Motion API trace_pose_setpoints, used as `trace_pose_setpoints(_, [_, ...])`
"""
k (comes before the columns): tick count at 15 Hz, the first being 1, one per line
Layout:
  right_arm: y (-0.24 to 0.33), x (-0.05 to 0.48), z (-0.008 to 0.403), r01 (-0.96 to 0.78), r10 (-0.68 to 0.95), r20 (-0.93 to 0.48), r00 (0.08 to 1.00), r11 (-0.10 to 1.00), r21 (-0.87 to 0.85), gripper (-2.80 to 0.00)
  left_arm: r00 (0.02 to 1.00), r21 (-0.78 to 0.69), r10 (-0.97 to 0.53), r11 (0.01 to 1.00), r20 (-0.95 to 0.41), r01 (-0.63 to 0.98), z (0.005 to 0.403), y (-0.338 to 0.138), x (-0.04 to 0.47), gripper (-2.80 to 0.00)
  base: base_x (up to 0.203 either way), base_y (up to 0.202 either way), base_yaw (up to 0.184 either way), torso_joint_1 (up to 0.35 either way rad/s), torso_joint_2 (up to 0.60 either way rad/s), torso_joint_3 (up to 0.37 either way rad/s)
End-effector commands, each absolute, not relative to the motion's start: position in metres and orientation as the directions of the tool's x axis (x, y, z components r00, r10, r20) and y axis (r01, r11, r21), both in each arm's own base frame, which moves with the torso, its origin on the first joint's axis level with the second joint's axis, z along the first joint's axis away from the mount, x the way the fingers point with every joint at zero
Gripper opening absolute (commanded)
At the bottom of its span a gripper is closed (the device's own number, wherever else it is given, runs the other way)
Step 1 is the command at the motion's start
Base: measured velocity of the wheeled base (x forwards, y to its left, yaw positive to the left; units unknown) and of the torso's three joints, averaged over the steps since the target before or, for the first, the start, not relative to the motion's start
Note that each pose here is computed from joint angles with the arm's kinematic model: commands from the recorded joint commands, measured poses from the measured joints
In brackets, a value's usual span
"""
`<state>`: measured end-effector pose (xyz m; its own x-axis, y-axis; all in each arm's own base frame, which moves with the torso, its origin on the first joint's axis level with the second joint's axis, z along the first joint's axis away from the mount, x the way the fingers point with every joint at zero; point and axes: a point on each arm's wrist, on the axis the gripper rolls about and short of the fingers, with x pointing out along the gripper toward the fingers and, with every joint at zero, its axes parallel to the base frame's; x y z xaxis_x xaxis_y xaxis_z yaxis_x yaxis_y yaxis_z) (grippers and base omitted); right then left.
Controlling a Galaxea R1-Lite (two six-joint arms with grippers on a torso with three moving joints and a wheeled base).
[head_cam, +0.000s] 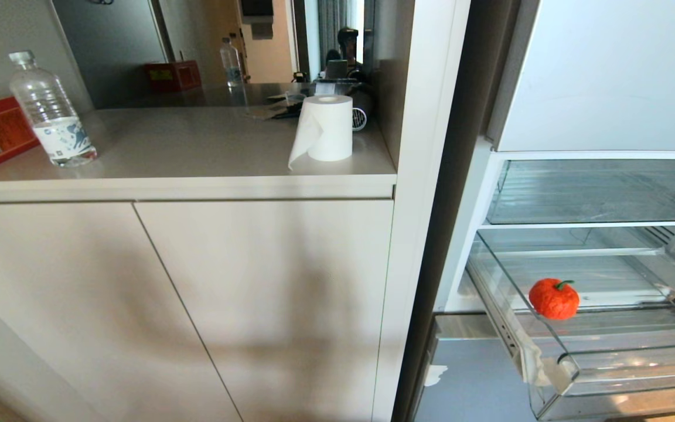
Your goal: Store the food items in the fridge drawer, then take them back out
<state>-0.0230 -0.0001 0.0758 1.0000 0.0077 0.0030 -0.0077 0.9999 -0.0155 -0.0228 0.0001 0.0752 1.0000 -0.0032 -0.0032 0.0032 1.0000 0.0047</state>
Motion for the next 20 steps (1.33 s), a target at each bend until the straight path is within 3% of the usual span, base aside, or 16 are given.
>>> trace_pose_setpoints(1, [0.000, -0.023, 0.076, -0.006, 0.006, 0.000, 1.000, 1.000, -0.010, -2.80, 1.000, 0.005, -0.003, 1.000, -0.003, 0.003, 0.075, 0.000, -0.023, -2.80, 0.000, 0.000, 0.000, 0.000, 0.00, 0.000])
trace_pose_setpoints(3, [0.000, -0.021, 0.080, -0.002, 0.002, -0.023, 1.000, 1.000, -0.015, -2.80, 1.000, 0.005, -0.003, 1.000, -0.005, 0.003, 0.075, 0.000, -0.023, -2.80, 0.000, 0.000, 0.000, 0.000, 0.00, 0.000])
trace_pose_setpoints(7, [0.000, 0.012, 0.142, 0.029, -0.017, -0.191, 0.982, 0.998, 0.064, -2.80, 1.000, 0.005, -0.003, 1.000, -0.005, 0.003, 0.075, 0.000, -0.023, -2.80, 0.000, 0.000, 0.000, 0.000, 0.00, 0.000])
trace_pose_setpoints(11, [-0.001, 0.106, 0.189, 0.108, -0.069, -0.463, 0.884, 0.992, 0.058, -2.80, 1.000, 0.005, -0.003, 1.000, -0.005, 0.003, 0.075, 0.000, -0.023, -2.80, 0.000, 0.000, 0.000, 0.000, 0.00, 0.000])
trace_pose_setpoints(13, [-0.001, 0.163, 0.204, 0.135, -0.090, -0.535, 0.840, 0.990, 0.045, -2.80, 1.000, 0.005, -0.003, 1.000, -0.005, 0.003, 0.075, 0.000, -0.023, -2.80, 0.000, 0.000, 0.000, 0.000, 0.00, 0.000])
trace_pose_setpoints(18, [-0.001, 0.271, 0.190, 0.161, -0.116, -0.656, 0.746, 0.987, 0.008, -2.80, 1.000, 0.005, -0.003, 1.000, -0.005, 0.003, 0.075, 0.000, -0.023, -2.80, 0.000, 0.000, 0.000, 0.000, 0.00, 0.000])
trace_pose_setpoints(19, [-0.001, 0.282, 0.180, 0.162, -0.118, -0.680, 0.723, 0.987, 0.001, 0.00, 1.000, 0.005, -0.003, 1.000, -0.003, 0.003, 0.075, 0.000, -0.023, -2.80, 0.000, 0.000, 0.000, 0.000, 0.00, 0.000])
trace_pose_setpoints(20, [-0.001, 0.291, 0.175, 0.165, -0.120, -0.692, 0.712, 0.986, -0.001, 0.00, 1.000, 0.005, -0.003, 1.000, -0.005, 0.003, 0.075, 0.000, -0.023, -2.80, 0.000, 0.000, 0.000, 0.000, 0.00, 0.000])
